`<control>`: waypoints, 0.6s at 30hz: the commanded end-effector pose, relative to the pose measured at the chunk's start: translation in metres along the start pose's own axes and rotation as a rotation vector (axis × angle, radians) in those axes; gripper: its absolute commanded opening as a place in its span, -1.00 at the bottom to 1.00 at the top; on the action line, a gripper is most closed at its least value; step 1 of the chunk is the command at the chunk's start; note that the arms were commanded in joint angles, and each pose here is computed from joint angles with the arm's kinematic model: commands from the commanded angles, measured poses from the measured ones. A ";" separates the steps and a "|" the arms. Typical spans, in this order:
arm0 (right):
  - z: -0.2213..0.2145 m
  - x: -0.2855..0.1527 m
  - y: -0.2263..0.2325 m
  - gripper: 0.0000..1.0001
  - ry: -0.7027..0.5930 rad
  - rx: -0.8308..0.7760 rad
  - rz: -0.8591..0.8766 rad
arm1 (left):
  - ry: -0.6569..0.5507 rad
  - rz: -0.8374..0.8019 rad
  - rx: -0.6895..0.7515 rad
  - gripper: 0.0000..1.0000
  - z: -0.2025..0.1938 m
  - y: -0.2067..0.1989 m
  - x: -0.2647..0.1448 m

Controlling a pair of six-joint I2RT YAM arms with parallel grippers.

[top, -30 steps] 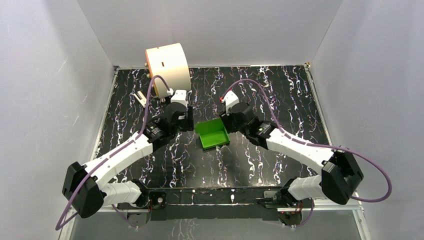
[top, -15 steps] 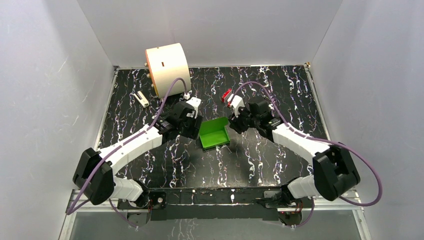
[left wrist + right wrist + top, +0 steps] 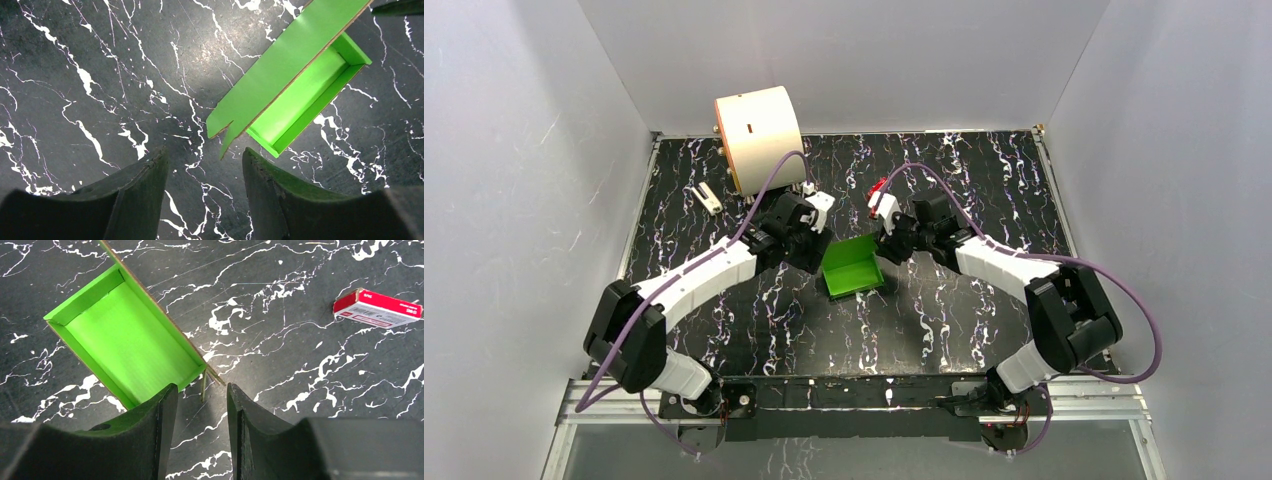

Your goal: Fold the paper box

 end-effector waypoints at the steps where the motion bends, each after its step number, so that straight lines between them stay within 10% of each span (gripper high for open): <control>1: 0.030 0.000 -0.017 -0.02 -0.079 -0.077 -0.025 | -0.032 -0.049 0.036 0.06 0.016 0.000 -0.003; 18: 0.031 0.014 -0.004 -0.45 -0.086 -0.098 0.138 | 0.032 -0.108 0.074 -0.45 0.011 -0.005 0.013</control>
Point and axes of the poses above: each gripper's point midway between its finger pads, its own x axis out along the fingers, its own y axis along the line the jaws close on, z = x × y, the point moved 2 cm from there along -x, back along the fingers, and after that the axes turned 3 degrees about x, right-handed, at the moved point
